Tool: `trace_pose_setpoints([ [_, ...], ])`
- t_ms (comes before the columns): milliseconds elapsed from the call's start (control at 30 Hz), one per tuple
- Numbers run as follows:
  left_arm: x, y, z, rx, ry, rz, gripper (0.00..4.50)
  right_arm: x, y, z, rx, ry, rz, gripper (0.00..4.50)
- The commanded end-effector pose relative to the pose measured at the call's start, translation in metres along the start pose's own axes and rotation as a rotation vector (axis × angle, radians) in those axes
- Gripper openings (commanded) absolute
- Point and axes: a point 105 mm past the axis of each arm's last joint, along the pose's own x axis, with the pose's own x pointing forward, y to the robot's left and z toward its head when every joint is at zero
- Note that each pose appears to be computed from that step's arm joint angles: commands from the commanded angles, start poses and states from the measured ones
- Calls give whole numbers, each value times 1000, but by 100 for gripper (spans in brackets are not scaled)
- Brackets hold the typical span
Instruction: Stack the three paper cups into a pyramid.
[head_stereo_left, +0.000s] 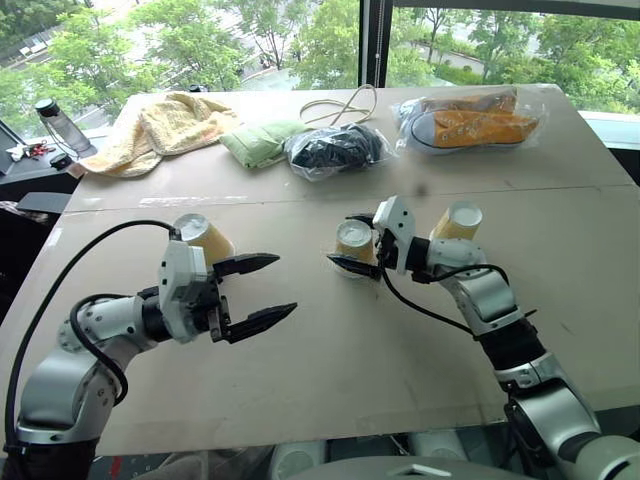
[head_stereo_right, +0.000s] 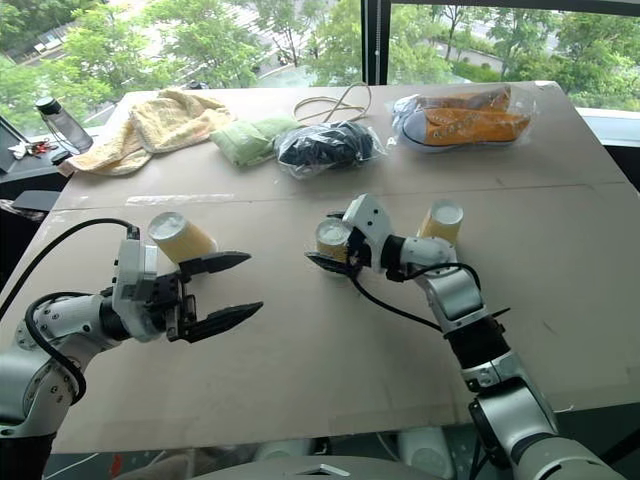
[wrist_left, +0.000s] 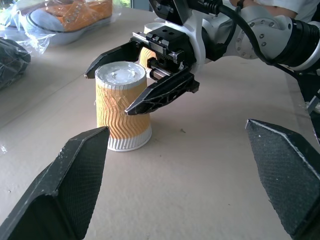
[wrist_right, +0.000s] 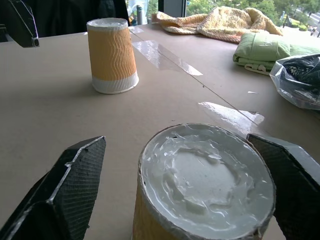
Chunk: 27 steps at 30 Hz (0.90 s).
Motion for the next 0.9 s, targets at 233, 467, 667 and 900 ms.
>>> trace_pose_setpoints([
  [233, 16, -6, 16, 3, -61, -36, 450, -64, -6, 52, -83, -221, -138, 441],
  [467, 32, -3, 26, 22, -85, -83, 450, -127, -41, 27, -179, -118, -524, 441],
  [667, 37, 1, 31, 44, -93, -103, 450, -144, -60, 19, -191, -112, -714, 441],
  [900, 38, 2, 36, 50, -98, -108, 450, -138, -65, -2, -51, -83, -752, 441],
])
